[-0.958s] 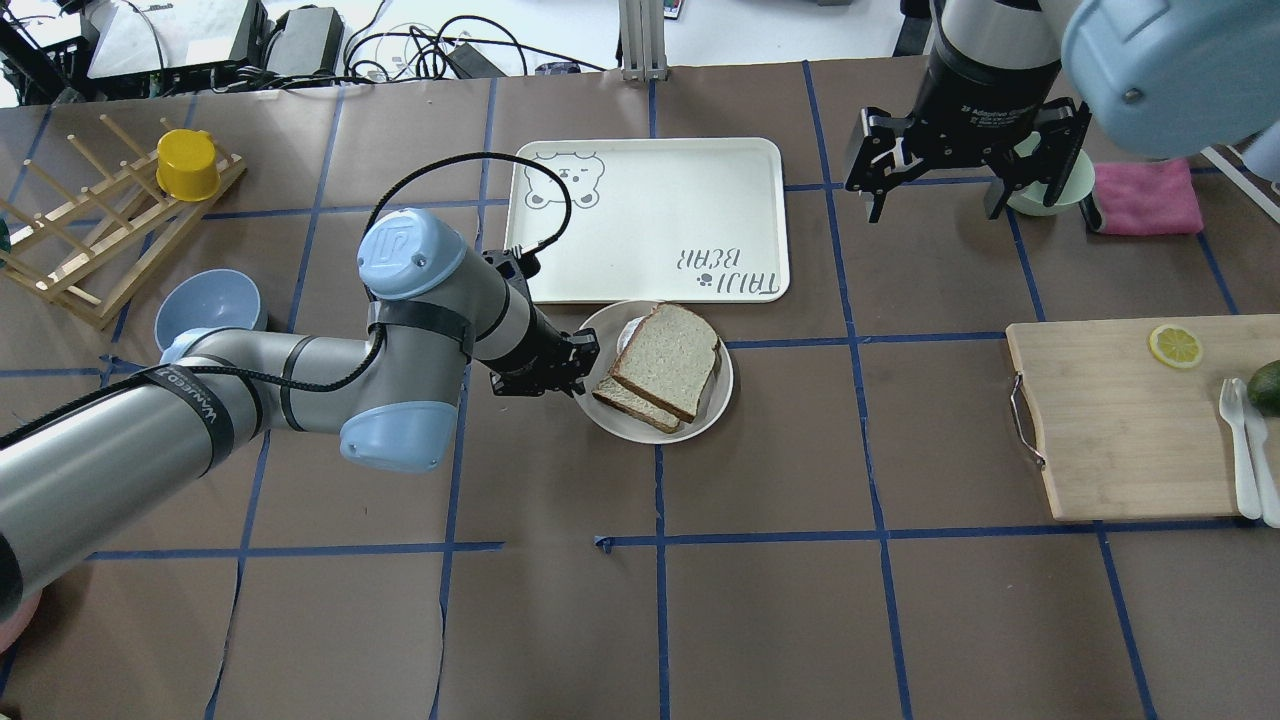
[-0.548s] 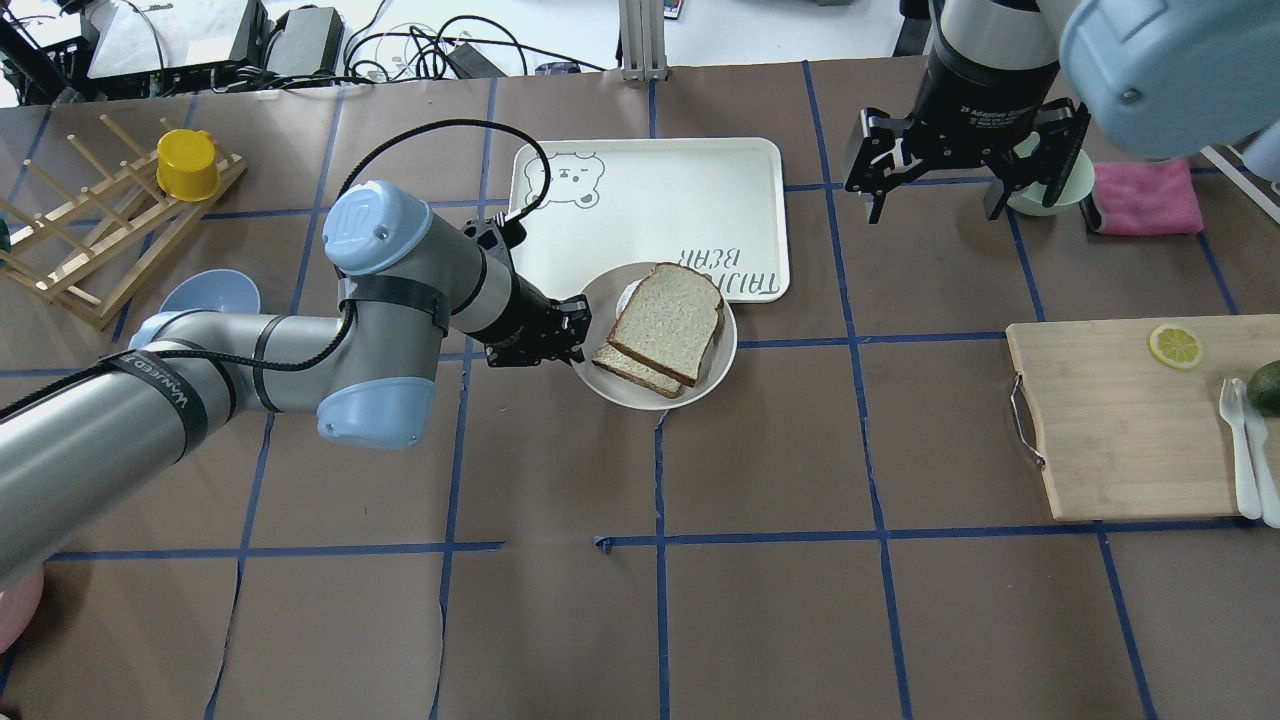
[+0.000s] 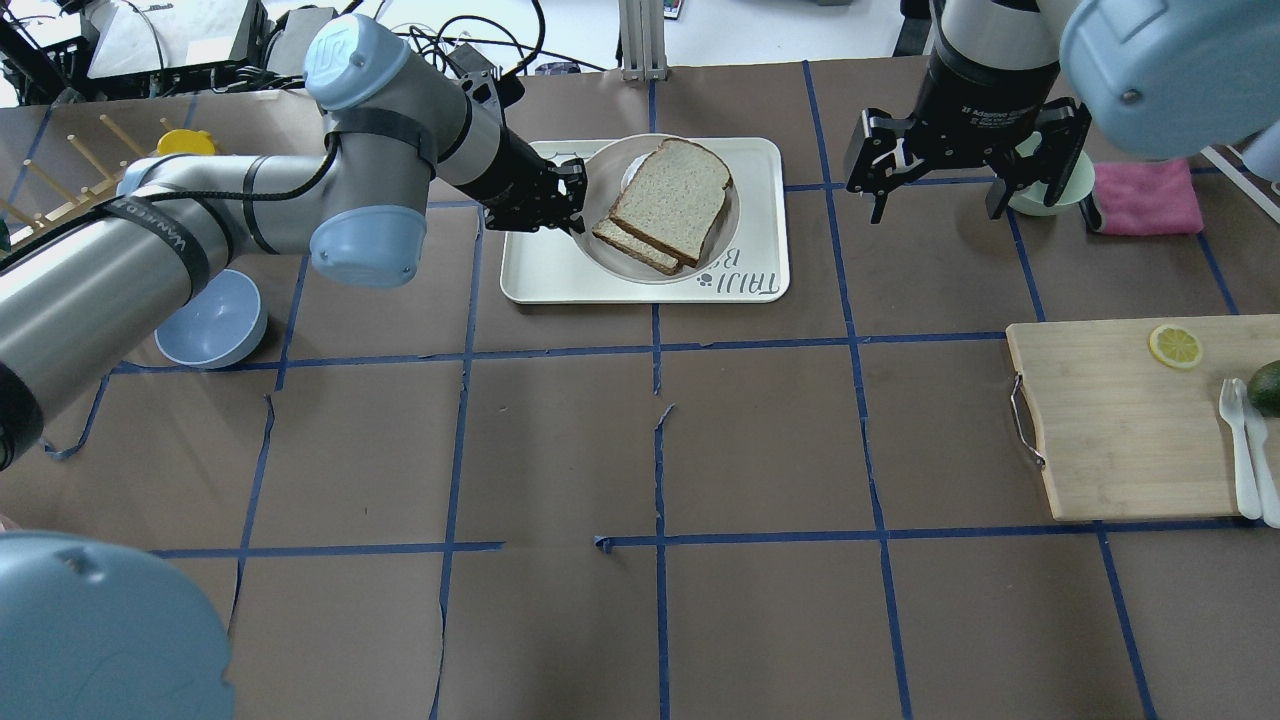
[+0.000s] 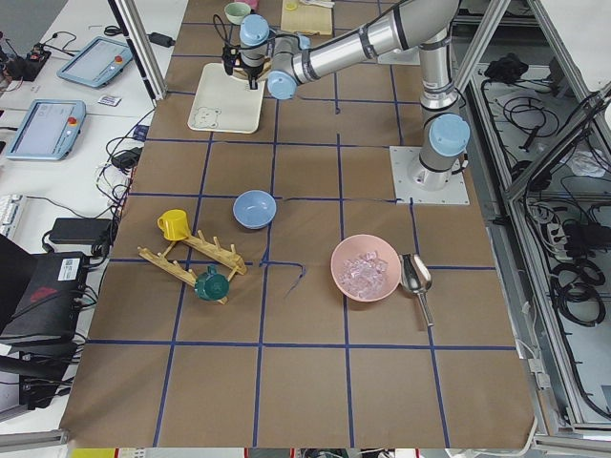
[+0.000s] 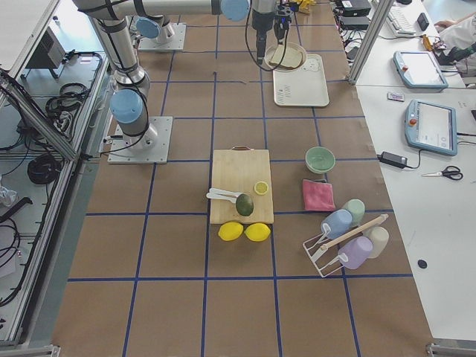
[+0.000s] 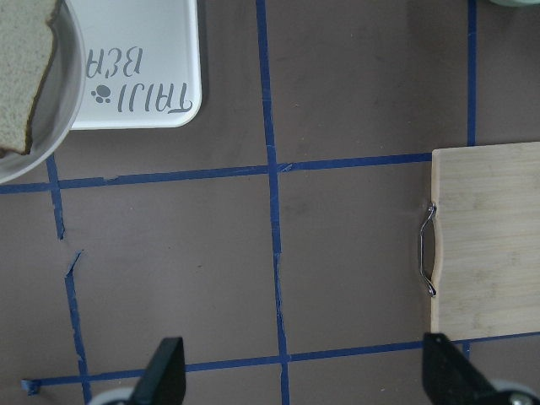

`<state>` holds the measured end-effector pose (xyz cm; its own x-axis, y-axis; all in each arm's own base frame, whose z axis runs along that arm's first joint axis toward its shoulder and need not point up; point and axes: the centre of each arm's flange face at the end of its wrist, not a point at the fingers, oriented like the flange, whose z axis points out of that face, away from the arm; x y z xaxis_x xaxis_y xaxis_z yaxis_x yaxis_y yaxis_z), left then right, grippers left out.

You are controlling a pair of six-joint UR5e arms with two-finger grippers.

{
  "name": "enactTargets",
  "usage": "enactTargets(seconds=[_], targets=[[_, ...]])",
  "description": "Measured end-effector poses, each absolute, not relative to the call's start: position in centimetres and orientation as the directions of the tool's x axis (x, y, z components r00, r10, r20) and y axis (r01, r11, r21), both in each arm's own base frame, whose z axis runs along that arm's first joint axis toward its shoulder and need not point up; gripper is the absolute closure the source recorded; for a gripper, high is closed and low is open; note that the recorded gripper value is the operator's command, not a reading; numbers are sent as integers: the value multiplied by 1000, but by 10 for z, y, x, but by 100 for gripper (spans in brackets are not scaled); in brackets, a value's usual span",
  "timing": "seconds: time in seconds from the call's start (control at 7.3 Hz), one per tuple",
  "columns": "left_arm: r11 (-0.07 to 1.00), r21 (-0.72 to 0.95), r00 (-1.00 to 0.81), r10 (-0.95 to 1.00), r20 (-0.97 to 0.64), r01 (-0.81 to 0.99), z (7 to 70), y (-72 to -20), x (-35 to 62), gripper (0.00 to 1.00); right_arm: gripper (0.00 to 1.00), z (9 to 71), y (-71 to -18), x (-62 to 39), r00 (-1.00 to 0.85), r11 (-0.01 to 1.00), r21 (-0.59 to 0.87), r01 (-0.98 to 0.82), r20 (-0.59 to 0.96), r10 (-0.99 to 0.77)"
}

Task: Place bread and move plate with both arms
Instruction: 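Slide the plate with the left gripper onto the cream tray, then open the left gripper and release the plate rim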

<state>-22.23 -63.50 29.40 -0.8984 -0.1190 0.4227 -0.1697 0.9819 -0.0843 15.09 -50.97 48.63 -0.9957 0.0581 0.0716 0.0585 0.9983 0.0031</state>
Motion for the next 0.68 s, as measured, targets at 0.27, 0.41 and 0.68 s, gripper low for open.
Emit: enactTargets(seconds=[0.27, 0.41, 0.68], targets=[[984, -58, -901, -132, 413, -171, 270, -679, -225, 100, 0, 486, -509, 151, -996, 998, 4, 61, 73, 60], [984, -43, -902, -138, 408, -170, 252, -691, -226, 100, 0, 486, -509, 151, -996, 998, 4, 61, 73, 61], [986, -7, -905, -153, 397, -169, 214, -700, -226, 100, 0, 487, -509, 151, -995, 998, 2, 61, 73, 60]])
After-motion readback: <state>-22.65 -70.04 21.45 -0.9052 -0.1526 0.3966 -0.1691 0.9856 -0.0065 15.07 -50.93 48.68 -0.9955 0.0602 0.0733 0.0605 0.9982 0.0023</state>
